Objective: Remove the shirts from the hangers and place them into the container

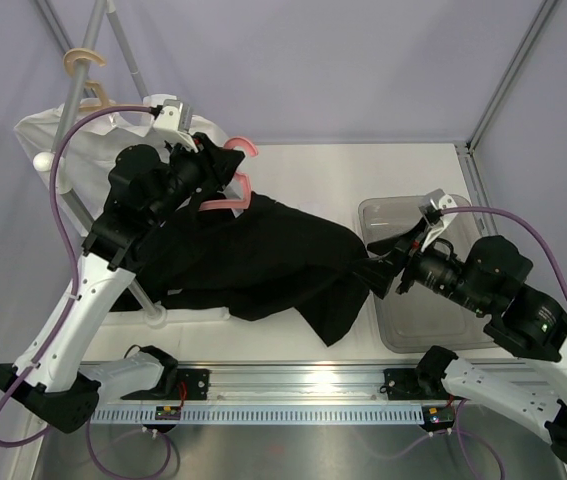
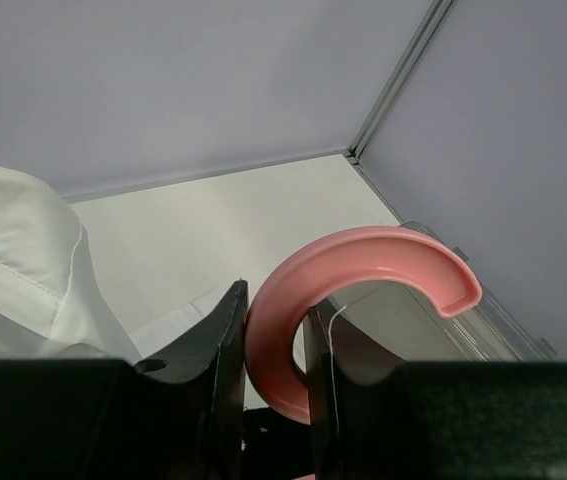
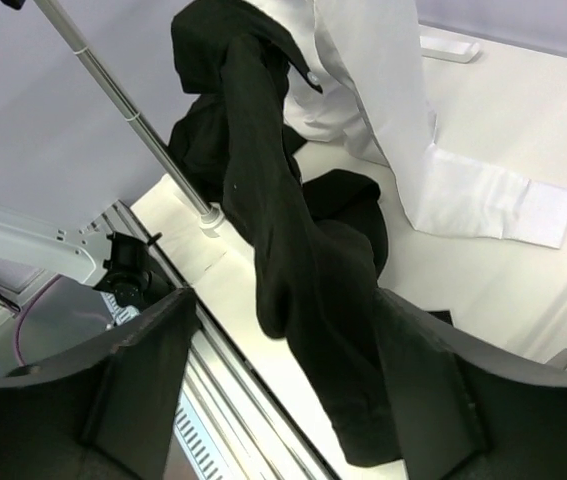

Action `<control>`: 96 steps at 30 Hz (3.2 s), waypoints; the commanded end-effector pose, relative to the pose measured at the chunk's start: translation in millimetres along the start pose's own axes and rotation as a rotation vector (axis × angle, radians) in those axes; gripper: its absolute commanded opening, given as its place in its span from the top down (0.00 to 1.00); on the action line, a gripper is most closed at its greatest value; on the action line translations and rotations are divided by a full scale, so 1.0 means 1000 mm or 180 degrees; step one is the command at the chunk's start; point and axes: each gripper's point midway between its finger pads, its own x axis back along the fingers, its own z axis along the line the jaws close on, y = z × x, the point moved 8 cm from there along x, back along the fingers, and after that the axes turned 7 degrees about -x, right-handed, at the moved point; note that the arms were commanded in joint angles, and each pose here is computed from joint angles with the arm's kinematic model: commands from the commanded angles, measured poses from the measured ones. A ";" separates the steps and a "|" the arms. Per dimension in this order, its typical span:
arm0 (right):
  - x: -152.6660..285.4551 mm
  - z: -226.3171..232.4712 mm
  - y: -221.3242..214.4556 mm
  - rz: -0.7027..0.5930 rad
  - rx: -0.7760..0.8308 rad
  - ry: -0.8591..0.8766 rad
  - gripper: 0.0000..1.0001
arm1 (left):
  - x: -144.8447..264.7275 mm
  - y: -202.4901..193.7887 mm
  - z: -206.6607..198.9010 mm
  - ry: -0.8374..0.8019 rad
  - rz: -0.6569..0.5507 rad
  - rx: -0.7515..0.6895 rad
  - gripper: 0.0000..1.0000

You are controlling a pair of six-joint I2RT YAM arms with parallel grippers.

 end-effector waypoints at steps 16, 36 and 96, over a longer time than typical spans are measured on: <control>0.000 -0.022 -0.027 0.0141 -0.0099 -0.0383 1.00 | 0.007 0.028 -0.004 0.0044 -0.0274 -0.0106 1.00; 0.151 -0.029 0.013 -0.0934 -0.0375 -0.1349 1.00 | -0.018 0.022 0.013 0.0407 -0.0206 -0.0339 1.00; -0.050 -0.039 -0.056 -0.0074 -0.1046 -0.0920 0.01 | 0.044 0.078 -0.024 -0.0209 -0.0349 -0.0226 1.00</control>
